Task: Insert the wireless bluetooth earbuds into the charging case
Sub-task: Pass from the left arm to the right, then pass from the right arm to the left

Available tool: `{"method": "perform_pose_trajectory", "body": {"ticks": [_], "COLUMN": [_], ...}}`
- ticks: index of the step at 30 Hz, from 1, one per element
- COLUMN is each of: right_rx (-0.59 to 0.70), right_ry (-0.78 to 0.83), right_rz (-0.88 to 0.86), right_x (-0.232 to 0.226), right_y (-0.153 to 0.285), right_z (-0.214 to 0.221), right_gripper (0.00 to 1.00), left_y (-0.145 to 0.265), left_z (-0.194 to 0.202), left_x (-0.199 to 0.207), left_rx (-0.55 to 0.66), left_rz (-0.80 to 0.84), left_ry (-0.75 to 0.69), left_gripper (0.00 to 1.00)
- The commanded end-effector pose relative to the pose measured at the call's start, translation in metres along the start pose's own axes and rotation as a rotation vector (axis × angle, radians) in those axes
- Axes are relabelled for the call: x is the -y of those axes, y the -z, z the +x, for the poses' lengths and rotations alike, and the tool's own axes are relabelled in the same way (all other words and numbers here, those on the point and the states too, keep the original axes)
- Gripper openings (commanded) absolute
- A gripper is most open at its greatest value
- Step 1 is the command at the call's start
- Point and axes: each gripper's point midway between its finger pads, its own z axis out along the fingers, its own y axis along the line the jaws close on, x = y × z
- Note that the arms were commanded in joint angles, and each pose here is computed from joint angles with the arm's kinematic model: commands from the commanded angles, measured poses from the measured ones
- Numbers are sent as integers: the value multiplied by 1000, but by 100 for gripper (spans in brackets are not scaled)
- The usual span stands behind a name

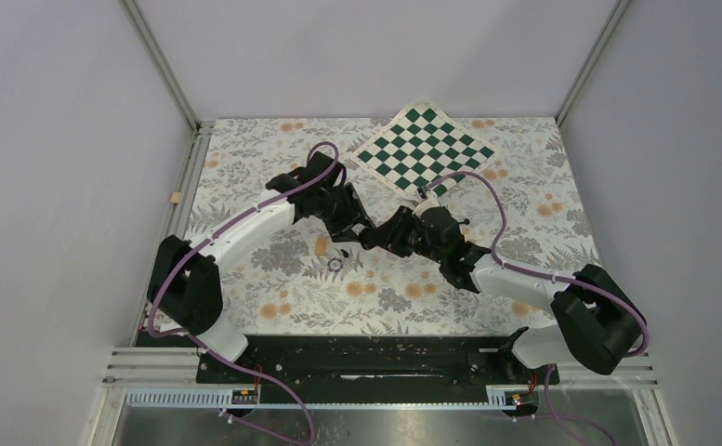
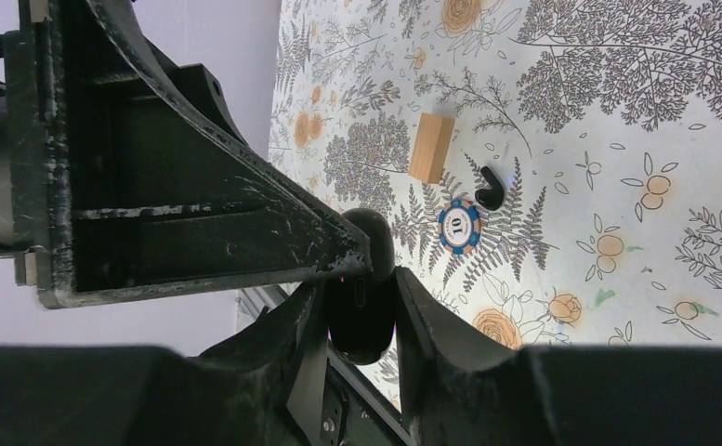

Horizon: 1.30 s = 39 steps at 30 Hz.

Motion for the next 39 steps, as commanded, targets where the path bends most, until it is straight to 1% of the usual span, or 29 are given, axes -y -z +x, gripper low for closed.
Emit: {"method": "perform_pose_trajectory", "body": {"ticks": [1,3,4,5,8,10,11,12,14,16,17,18,20,22,24,26,29,31,35,39], "right_rx": [83,92,96,99,108,119,126,129,132,126,116,90,72,66,57,59,57,58,63,63], "right_ry": [-17,-27,-27,-28,-41,-68,-99,-146,-215,-251,-259,-261,-262,-276,-270,-260,-238,-224,-197,-181], "right_rz": [7,16,13,11,-5,-46,-74,-124,-227,-359,-425,-489,-613,-668,-675,-682,-696,-695,-683,-678], "right_x": [-6,-2,-2,-1,7,13,16,14,9,-9,-21,-34,-57,-67,-70,-74,-82,-85,-88,-90], "right_y": [1,4,6,9,23,37,44,52,66,80,85,91,102,106,107,109,115,117,121,123], "right_z": [-17,-17,-17,-17,-22,-32,-39,-47,-60,-68,-70,-69,-74,-77,-77,-78,-79,-80,-79,-78], "right_gripper": [0,0,0,0,0,0,0,0,0,0,0,0,0,0,0,0,0,0,0,0], "left_y": [26,27,30,35,60,80,90,98,109,110,111,112,122,129,128,124,108,104,106,107], "left_z": [4,4,4,1,-17,-26,-26,-24,-1,9,11,17,31,38,40,42,38,39,48,53], "left_x": [33,35,38,40,41,47,54,65,80,76,74,73,82,90,91,90,84,87,103,113], "left_rx": [5,2,3,7,37,79,100,116,77,100,118,110,86,100,116,102,82,65,44,33], "left_rz": [124,134,145,148,166,226,277,354,498,523,539,570,690,759,759,746,675,676,747,793], "left_ry": [-22,-38,-63,-89,-141,-187,-235,-302,-421,-465,-486,-495,-518,-513,-516,-511,-487,-475,-472,-456], "left_gripper": [64,92,98,99,99,99,99,99,99,97,93,91,88,84,78,76,70,69,66,65]}}
